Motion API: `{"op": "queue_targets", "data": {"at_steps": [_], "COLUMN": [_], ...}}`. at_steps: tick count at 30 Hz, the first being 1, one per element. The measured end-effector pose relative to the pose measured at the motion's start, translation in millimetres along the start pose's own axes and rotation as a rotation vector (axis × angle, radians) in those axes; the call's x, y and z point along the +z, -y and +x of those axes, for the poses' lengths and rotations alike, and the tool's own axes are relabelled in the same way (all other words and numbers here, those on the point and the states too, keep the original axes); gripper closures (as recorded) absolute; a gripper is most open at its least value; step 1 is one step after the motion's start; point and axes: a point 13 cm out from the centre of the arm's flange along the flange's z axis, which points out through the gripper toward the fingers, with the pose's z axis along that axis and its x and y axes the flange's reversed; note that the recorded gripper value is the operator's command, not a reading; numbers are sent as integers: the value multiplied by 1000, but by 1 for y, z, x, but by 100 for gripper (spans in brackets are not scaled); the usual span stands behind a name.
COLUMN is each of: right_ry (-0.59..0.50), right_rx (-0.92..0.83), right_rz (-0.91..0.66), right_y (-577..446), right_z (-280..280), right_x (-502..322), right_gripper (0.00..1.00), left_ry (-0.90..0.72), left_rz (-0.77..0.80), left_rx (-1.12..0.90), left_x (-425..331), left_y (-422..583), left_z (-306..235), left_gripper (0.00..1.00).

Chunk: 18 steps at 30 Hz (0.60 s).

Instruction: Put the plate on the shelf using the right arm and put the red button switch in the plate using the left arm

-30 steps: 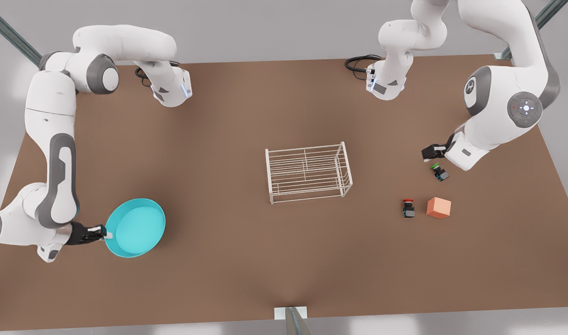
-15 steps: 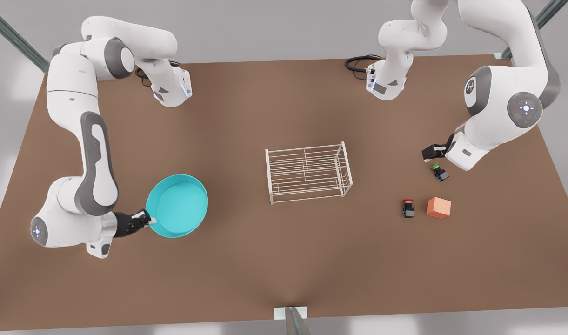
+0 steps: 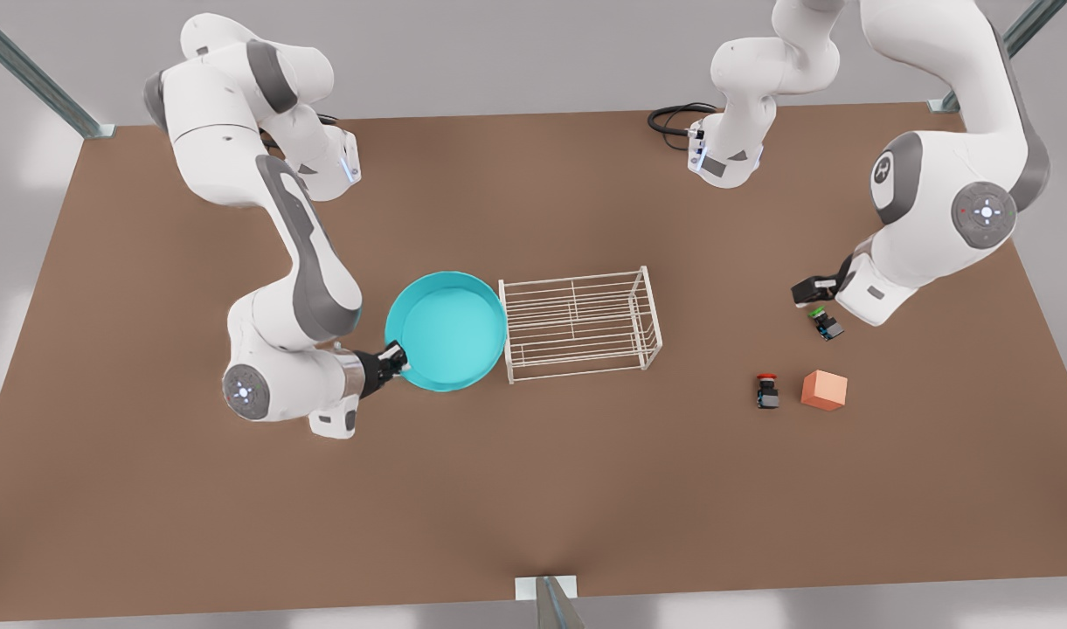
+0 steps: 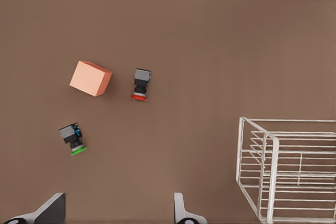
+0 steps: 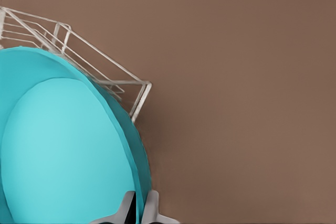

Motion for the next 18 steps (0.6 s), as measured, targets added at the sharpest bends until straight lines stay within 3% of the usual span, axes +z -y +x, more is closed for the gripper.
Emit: {"op": "queue_targets", "data": {"at_steps": [5, 9, 18], "right_ry": [-54, -86, -20], "right_rx": [16, 76, 126], "right_rz": [-16, -10, -2], "right_y": [-66, -91, -179], "right_z": [-7, 6, -16], "right_x": [46, 80, 121], "right_gripper": [78, 78, 78], "left_ry": [-82, -71, 0], "left_rz": [-26, -14, 41], "left_rx": [87, 130, 96], "left_x": [81, 142, 228], "left_y": [37, 44, -10], "left_z": [14, -31, -85], "left_gripper": [0, 0, 0]}}
